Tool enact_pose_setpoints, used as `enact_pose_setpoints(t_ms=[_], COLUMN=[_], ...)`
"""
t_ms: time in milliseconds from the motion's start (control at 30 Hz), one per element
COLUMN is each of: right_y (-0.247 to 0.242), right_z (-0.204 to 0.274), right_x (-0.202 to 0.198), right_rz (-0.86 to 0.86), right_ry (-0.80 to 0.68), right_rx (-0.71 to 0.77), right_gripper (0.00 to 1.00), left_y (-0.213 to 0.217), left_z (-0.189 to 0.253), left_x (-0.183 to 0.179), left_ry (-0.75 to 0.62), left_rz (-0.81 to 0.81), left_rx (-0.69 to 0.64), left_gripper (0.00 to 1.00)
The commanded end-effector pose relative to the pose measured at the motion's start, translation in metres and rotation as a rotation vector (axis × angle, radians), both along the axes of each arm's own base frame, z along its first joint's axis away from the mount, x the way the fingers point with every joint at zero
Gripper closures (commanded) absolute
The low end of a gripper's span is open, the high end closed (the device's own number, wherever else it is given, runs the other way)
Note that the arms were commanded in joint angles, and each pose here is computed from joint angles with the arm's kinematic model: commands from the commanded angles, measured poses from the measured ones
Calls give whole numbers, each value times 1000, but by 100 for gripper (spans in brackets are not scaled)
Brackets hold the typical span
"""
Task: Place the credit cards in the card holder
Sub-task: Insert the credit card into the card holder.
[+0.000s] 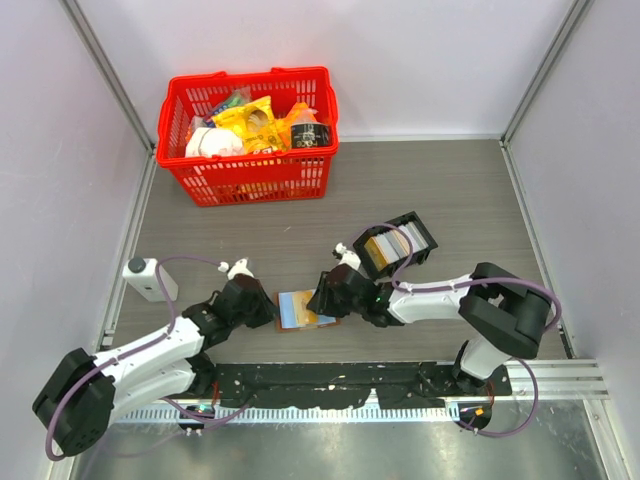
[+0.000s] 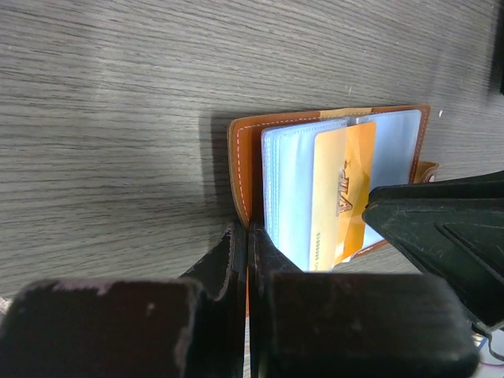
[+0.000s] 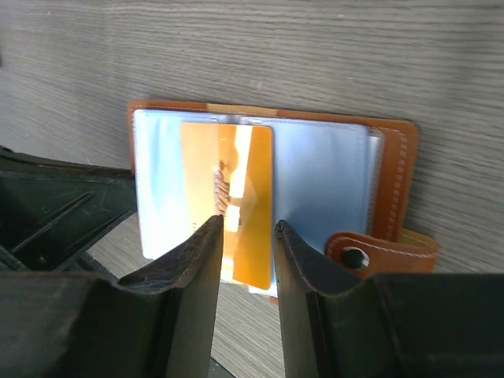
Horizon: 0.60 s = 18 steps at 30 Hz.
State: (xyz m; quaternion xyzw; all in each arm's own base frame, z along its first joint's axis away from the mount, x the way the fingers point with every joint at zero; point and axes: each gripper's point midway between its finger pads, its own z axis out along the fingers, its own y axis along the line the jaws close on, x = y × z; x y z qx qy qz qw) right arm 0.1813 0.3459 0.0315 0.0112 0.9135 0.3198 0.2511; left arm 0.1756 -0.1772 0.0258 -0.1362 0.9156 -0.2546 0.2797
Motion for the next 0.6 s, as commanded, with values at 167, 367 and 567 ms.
enact_pose_setpoints(t_ms=[167,367,567], right_y=[42,56,51], right_z=[12,25,30], right_x=[-7,-7,-5], right_rz=[172,224,207], right_ry=[-5,-25,-43], right_rx=[96,143,134], right_gripper=[63,69,69], left_y=[-7,-9,-8], left_z=[3,6,10], left_x=[5,8,10], left_ry=[-9,-18,-30], left_rz=[-17,-23,-10], left_rx=[-8,-8,-7], left_gripper=[100,100,100])
